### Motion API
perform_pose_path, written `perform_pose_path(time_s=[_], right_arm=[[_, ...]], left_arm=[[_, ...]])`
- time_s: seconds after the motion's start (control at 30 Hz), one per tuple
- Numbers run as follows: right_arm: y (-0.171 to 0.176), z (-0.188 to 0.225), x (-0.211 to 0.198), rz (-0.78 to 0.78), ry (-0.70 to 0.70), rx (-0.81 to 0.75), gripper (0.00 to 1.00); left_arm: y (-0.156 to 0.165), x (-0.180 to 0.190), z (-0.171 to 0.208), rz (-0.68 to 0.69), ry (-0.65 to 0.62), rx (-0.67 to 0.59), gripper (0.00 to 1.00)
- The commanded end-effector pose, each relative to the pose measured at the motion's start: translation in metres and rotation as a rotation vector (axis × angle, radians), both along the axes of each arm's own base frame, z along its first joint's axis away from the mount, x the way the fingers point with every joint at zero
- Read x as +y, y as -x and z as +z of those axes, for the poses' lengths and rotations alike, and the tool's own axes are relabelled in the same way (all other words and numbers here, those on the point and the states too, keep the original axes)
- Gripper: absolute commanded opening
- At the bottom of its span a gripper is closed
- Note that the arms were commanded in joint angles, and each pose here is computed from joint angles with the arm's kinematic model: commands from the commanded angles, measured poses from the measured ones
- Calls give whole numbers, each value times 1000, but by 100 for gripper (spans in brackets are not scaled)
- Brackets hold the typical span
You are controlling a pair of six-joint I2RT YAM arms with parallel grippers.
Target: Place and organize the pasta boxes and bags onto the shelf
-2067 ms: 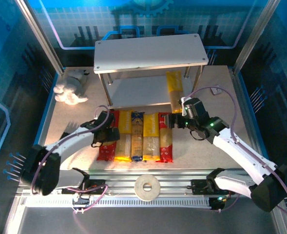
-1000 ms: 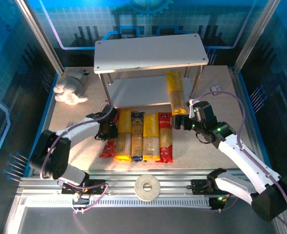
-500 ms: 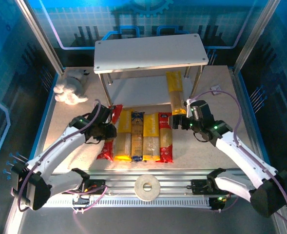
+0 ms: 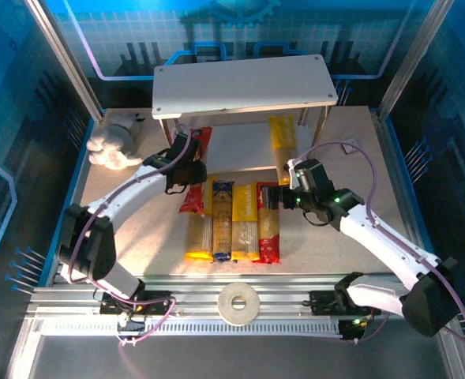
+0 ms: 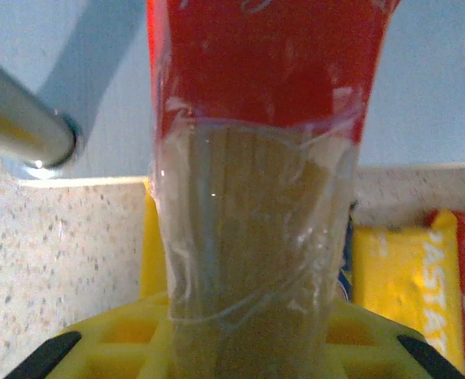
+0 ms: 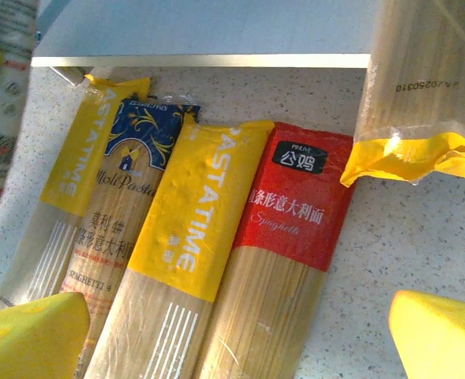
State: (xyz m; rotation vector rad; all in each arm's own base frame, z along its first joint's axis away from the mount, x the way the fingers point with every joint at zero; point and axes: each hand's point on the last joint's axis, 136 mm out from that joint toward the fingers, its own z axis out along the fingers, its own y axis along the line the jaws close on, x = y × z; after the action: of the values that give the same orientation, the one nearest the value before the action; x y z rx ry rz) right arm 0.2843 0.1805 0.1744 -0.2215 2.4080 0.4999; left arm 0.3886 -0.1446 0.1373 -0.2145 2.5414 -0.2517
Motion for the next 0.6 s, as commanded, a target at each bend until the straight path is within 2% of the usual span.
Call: perform_pose_path(time_s=[0.0, 0.27, 0.57], right_arm=[[1, 10, 6, 21, -12, -11, 98], [1, 4, 6, 26, 6, 0, 98], [2, -3, 5, 35, 27, 18, 98]], left_arm=[[-48, 0, 47, 70, 26, -209, 0], [-87, 6, 45, 145, -25, -252, 0], [-111, 11, 36, 202, -63, -272, 0]])
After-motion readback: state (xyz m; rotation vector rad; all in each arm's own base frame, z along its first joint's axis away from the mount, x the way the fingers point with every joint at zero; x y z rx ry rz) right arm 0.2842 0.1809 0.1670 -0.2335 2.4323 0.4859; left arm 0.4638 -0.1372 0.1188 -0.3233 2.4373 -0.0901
